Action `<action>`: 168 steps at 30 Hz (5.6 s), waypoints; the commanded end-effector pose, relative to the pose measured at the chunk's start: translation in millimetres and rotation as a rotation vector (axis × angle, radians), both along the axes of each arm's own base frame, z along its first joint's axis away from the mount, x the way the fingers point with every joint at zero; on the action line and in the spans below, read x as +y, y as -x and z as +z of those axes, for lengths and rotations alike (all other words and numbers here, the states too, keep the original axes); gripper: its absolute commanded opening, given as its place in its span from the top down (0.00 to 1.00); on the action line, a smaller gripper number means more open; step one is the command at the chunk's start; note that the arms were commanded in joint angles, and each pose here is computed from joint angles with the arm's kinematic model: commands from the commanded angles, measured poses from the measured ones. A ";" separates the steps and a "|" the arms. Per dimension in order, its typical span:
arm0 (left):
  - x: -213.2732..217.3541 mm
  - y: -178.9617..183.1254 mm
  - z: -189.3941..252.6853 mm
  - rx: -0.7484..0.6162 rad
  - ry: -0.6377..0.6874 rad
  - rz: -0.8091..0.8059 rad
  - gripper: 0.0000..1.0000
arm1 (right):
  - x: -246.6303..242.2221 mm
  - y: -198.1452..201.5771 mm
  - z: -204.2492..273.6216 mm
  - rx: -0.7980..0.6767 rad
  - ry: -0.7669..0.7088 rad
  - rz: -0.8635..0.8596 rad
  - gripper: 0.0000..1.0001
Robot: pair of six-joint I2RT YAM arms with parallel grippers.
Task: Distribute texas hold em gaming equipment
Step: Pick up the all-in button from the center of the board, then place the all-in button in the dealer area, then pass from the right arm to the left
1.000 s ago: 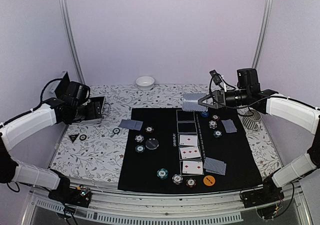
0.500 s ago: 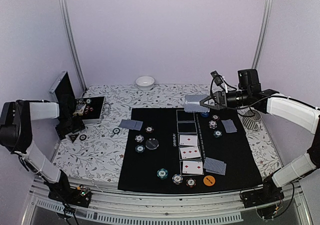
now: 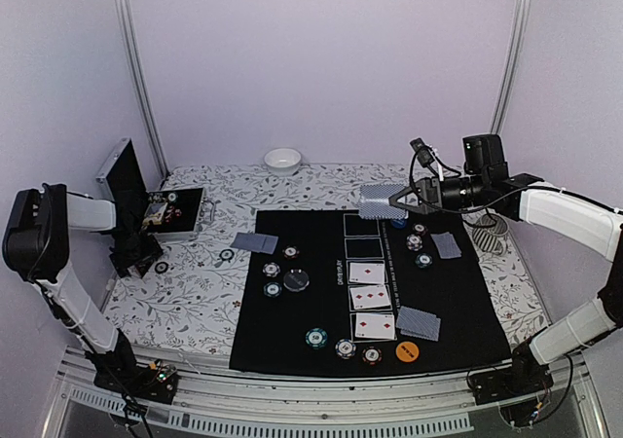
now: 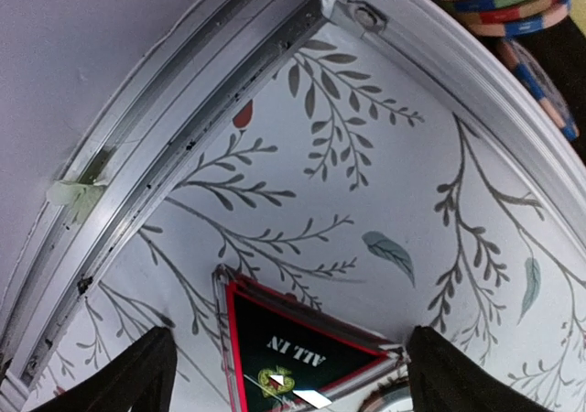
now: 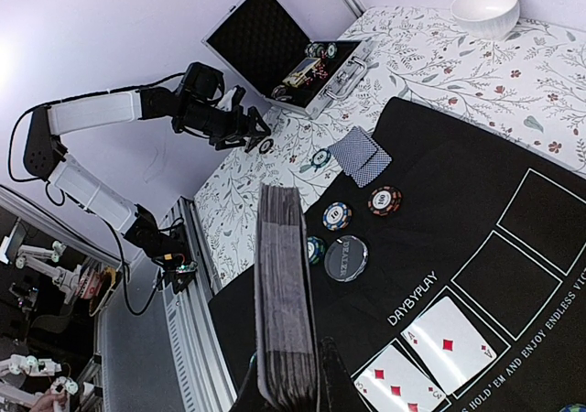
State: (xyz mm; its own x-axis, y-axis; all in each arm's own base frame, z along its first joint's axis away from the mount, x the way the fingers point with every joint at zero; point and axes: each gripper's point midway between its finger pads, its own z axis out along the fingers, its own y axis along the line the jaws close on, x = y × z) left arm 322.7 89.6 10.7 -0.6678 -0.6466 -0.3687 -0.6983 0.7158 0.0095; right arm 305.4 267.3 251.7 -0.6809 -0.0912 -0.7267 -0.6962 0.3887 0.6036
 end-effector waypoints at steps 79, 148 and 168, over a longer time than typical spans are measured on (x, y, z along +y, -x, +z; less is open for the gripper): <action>-17.8 23.6 -7.3 0.059 -0.019 -0.123 0.52 | -5.0 4.3 20.9 -0.053 -0.025 0.021 0.98; -498.8 -23.9 222.7 -0.886 -0.293 -1.593 0.02 | -39.6 6.3 50.1 -0.059 -0.063 -0.041 0.98; -465.1 164.4 299.1 -1.596 -0.426 -1.923 0.02 | 92.5 124.4 72.9 0.073 -0.217 0.526 0.98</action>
